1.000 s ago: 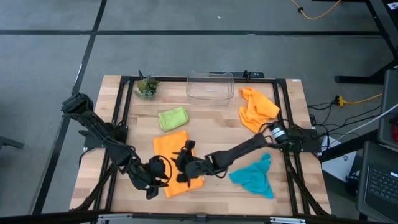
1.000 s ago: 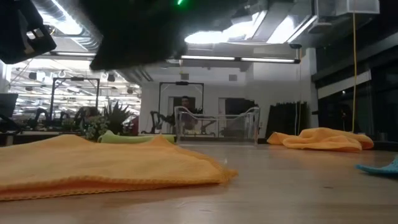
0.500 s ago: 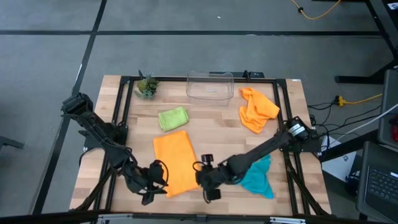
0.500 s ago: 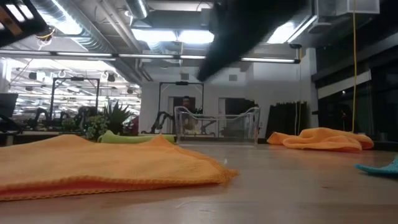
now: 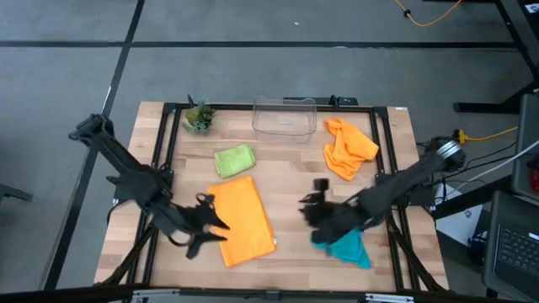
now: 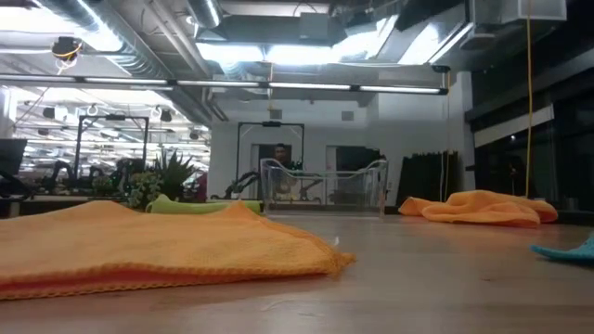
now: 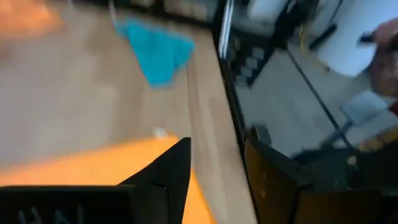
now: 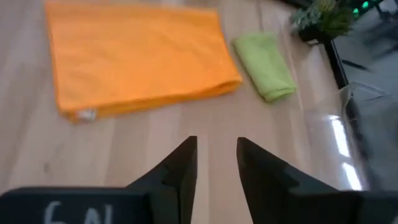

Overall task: Fold microfiber towels
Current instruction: Fold the bottom microfiber cloth

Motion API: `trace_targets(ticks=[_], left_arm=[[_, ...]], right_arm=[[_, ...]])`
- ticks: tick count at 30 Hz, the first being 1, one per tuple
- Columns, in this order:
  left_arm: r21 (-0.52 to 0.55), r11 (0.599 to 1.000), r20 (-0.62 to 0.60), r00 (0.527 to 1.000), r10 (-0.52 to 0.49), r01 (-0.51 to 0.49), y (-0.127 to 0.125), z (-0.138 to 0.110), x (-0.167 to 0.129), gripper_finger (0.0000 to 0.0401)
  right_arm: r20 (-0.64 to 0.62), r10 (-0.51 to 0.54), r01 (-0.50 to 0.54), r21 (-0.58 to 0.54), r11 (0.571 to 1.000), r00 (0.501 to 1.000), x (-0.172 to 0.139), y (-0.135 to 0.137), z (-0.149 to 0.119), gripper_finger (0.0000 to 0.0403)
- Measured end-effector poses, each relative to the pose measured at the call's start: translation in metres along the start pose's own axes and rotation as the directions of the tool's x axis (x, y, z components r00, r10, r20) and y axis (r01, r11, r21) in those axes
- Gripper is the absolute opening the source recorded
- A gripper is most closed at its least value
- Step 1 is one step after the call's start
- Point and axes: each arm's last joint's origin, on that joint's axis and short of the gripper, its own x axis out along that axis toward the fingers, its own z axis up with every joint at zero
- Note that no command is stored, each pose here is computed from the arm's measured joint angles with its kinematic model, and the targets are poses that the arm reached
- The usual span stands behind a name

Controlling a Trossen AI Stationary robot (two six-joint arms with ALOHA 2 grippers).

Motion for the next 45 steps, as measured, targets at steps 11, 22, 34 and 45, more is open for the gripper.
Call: trace_targets(ticks=[11,22,34,45], left_arm=[[0.138,0.973,0.201,0.967,0.154,-0.184,0.037,0.036,-0.054,0.0145],[0.049,0.995,0.035,0.996,0.087,-0.089,0.024,0.016,-0.028,0.0143],[0.07,0.995,-0.204,0.975,0.09,-0.077,-0.036,-0.04,0.033,0.0142],[0.004,0.995,-0.376,0.921,0.098,-0.105,-0.048,-0.071,0.077,0.0219]], right_arm=[[0.447,-0.082,-0.099,0.367,0.925,0.891,-0.018,-0.061,-0.085,0.0116],[0.539,0.01,-0.245,0.367,0.897,0.843,-0.009,-0.053,-0.083,0.0116],[0.476,0.2,-0.343,0.234,0.91,0.856,0.041,-0.006,-0.019,0.0121],[0.244,0.299,-0.344,0.171,0.923,0.923,0.097,0.037,0.008,0.0236]])
